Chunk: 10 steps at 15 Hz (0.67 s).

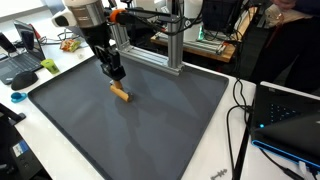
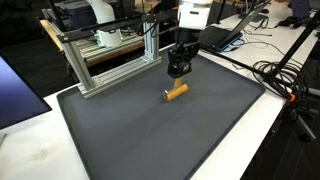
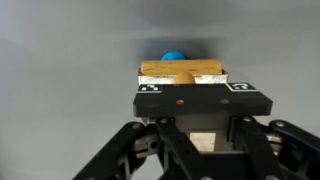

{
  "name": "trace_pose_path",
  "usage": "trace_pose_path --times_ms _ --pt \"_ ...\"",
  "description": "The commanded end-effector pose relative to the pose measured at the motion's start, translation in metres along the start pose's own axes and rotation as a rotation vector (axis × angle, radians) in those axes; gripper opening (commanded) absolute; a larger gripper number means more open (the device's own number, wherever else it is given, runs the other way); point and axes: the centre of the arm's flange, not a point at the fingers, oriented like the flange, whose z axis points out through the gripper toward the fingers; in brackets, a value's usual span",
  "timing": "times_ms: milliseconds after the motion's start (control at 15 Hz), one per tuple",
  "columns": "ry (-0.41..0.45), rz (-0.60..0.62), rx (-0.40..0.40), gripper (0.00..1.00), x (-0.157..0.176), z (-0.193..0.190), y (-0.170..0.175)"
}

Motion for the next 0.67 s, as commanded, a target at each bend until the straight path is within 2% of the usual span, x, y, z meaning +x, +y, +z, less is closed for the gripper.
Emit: trace_pose_path --times_ms 0,267,600 --pt "-0.035 -0.008 0.012 0.22 0.0074 0.0220 -0.0004" --pt "-0.095 -0.023 -0.013 0.22 0.0036 0.0238 -0.0010" --pt "-0.159 -0.045 -0.005 0.22 -0.0004 0.0235 0.0023"
